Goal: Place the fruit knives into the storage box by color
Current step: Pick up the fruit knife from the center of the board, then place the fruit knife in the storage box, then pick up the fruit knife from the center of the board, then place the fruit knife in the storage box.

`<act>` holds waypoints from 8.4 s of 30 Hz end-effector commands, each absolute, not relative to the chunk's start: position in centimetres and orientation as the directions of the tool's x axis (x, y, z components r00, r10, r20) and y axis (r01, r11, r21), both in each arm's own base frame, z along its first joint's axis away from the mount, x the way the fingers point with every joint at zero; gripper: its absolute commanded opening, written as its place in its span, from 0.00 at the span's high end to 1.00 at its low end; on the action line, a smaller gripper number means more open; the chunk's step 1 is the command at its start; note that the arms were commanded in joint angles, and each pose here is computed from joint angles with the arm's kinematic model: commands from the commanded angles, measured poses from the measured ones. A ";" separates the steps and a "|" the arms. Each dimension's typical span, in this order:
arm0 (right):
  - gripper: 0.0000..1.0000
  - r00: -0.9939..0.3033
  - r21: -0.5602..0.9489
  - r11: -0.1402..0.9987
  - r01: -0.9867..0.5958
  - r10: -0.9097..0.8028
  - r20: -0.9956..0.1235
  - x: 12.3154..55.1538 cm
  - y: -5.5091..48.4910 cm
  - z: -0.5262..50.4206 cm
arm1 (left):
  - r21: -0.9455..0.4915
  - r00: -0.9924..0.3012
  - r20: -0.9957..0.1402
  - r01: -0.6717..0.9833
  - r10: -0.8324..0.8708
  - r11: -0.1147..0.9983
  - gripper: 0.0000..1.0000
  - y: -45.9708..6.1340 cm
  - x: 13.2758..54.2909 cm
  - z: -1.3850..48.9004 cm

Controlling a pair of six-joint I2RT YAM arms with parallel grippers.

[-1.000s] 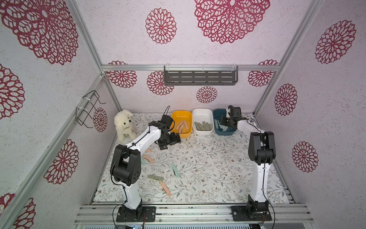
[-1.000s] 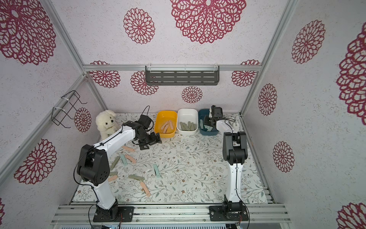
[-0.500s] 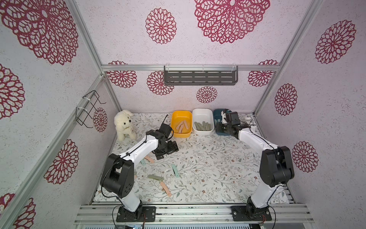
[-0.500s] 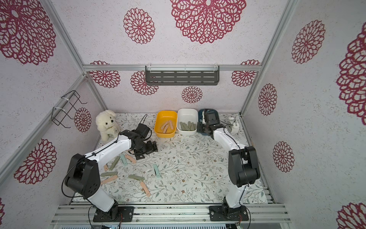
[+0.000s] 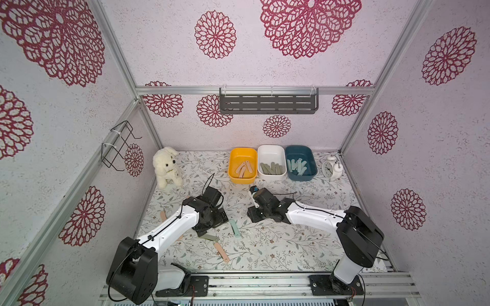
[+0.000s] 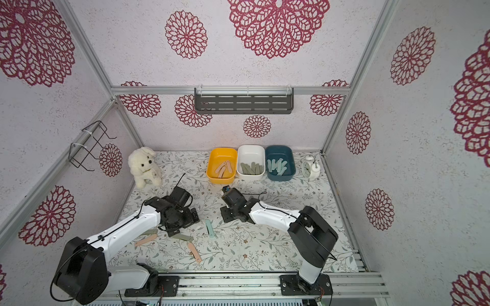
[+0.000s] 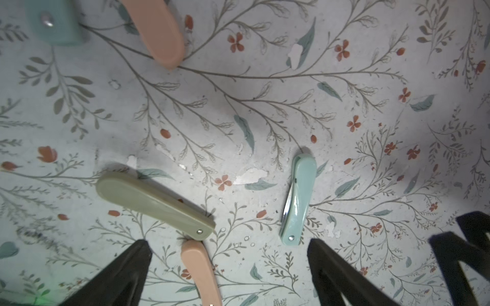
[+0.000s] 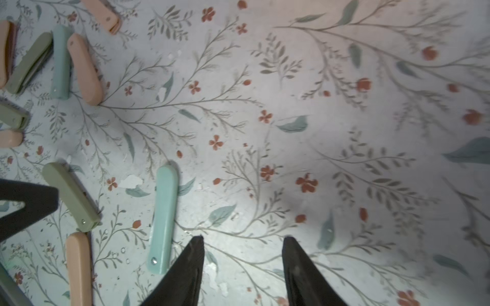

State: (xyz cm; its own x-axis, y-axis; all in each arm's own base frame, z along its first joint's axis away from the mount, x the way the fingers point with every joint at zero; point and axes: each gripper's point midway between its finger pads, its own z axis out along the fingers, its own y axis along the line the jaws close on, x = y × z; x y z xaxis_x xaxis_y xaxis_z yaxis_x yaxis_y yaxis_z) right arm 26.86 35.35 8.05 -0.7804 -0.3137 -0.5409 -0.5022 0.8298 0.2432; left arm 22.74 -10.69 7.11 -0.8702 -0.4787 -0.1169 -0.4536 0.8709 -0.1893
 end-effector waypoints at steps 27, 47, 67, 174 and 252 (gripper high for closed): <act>0.53 -0.760 0.034 0.823 -0.568 -0.508 -0.406 24.0 42.7 3.1 | -0.290 -0.776 -0.164 -0.553 -0.609 0.781 0.03 -6.8 23.2 7.1; 0.85 -0.797 -0.032 0.876 -0.481 -0.452 -0.400 27.4 40.3 3.0 | -0.333 -0.808 -0.216 -0.466 -0.548 0.820 0.03 -7.9 26.1 9.2; 0.88 -0.751 -0.081 0.989 -0.123 -0.146 -0.644 41.4 23.6 15.0 | -0.532 -0.889 -0.210 -0.244 -0.406 0.811 0.03 -14.6 33.7 12.3; 0.01 -0.681 -0.004 0.913 -0.407 -0.306 -0.665 38.9 26.7 14.3 | -0.073 -0.877 -0.055 -0.473 -0.477 0.878 0.61 -10.7 24.3 -0.2; 0.01 -0.611 0.119 0.993 0.008 0.099 -0.785 37.1 9.0 15.1 | -0.372 -0.670 -0.724 0.178 -0.165 0.911 0.87 -38.7 57.4 13.9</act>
